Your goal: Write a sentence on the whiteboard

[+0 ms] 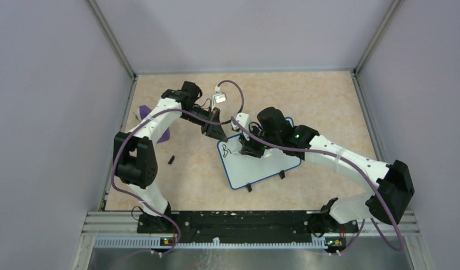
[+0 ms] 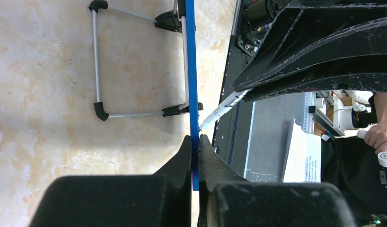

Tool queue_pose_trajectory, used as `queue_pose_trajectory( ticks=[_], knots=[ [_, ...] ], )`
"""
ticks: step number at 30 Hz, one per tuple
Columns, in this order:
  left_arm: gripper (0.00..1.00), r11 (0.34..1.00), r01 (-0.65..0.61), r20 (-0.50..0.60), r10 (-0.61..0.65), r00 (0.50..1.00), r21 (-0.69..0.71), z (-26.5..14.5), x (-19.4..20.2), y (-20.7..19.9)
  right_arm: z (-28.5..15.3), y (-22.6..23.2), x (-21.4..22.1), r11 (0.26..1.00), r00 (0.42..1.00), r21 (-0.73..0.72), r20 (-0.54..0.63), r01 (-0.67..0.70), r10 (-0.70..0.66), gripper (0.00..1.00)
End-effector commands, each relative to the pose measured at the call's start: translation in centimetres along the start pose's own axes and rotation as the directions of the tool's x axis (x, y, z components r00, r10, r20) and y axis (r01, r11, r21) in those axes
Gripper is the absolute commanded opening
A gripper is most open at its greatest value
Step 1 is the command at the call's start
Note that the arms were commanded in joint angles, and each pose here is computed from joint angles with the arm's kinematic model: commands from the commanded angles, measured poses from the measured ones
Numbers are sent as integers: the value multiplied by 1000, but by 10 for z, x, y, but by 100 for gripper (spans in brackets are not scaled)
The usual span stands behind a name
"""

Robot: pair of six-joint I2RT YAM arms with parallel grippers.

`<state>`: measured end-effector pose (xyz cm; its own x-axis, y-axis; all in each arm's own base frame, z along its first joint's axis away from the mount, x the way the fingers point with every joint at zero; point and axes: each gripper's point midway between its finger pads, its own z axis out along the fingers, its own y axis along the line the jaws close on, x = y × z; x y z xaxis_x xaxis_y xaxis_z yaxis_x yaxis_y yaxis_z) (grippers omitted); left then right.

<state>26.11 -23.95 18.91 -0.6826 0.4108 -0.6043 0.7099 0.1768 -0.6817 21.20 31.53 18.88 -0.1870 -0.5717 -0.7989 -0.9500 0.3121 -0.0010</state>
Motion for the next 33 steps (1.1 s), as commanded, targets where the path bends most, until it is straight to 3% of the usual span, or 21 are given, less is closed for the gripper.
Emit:
queue_pose_trajectory(
  ticks=[1, 33],
  knots=[
    [0, 999, -39, -36, 39, 999, -14, 8, 9, 0, -2, -7, -22, 999, 998, 36, 56, 3, -5, 0],
    [0, 999, -40, -37, 40, 999, -21, 7, 10, 0, -9, -15, -41, 999, 994, 29, 105, -29, 26, 0]
  ],
)
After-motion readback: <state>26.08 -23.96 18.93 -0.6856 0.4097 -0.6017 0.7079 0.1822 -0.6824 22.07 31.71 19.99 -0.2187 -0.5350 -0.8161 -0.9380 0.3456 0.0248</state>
